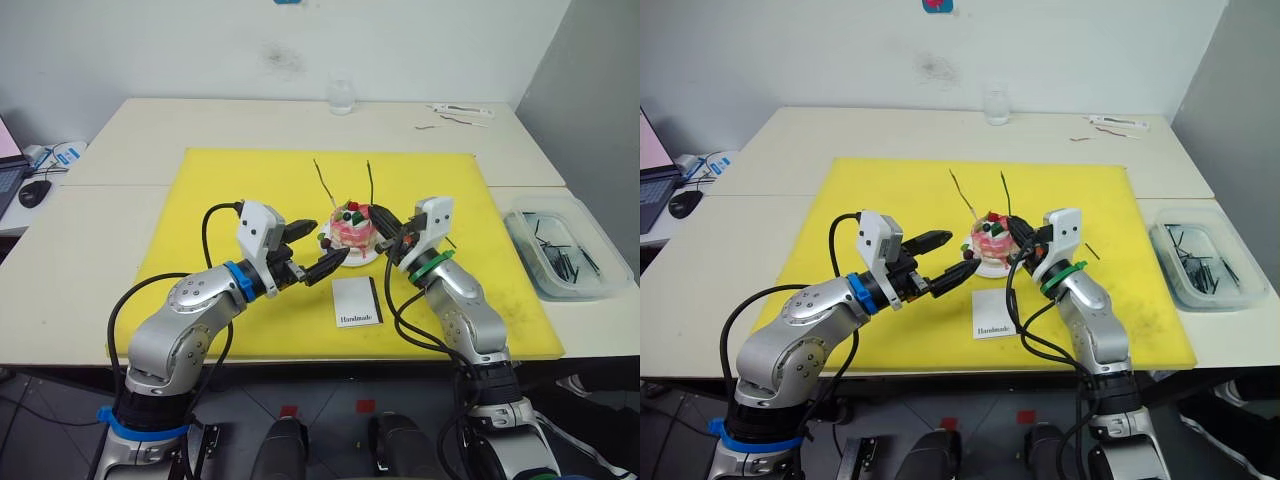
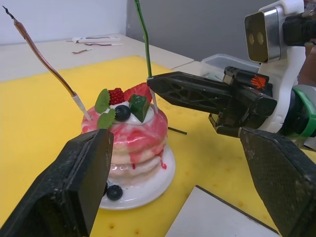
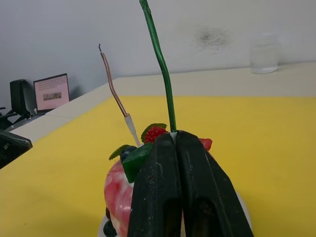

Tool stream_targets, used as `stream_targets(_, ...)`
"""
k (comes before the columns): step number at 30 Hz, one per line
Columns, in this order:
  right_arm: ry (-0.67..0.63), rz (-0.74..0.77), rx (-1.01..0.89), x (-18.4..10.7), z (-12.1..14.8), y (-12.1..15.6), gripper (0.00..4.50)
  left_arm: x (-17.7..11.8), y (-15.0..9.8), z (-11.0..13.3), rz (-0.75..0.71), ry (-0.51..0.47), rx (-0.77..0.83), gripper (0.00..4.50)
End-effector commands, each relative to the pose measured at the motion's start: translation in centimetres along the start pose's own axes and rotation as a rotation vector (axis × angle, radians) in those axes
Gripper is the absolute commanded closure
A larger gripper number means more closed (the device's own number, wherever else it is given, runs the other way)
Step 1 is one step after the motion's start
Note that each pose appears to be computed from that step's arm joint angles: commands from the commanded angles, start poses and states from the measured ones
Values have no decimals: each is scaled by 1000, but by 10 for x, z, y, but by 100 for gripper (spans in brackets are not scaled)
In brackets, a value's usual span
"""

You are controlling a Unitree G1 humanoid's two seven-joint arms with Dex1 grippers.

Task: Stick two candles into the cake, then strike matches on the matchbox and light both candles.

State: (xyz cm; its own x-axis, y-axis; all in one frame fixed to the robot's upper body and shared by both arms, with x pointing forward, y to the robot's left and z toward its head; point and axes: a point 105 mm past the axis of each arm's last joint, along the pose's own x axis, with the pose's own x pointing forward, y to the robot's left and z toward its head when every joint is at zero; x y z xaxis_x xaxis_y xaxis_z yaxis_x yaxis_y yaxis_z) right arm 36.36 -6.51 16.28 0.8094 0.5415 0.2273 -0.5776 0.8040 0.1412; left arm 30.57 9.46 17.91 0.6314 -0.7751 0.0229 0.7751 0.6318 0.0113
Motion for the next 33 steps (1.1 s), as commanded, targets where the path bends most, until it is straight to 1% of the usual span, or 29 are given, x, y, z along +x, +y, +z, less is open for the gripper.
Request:
stream_targets(1, -42, -23, 32, -3, 7, -2, 448, -1, -4, 13, -20, -39, 31, 0)
stream_targets(12, -48, -3, 30, -11, 1, 5, 448, 1, -6, 12, -20, -43, 23, 0)
stream_targets(21, -122, 42, 94, -10, 13, 15, 448, 2, -7, 13, -38, -42, 27, 0)
stream_targets(25, -116, 35, 112, -8, 11, 15, 448, 3, -8, 14, -45, -42, 29, 0)
stream_targets(33, -42, -5, 13, -11, -4, 7, 448, 2, -6, 15, -41, -43, 31, 0)
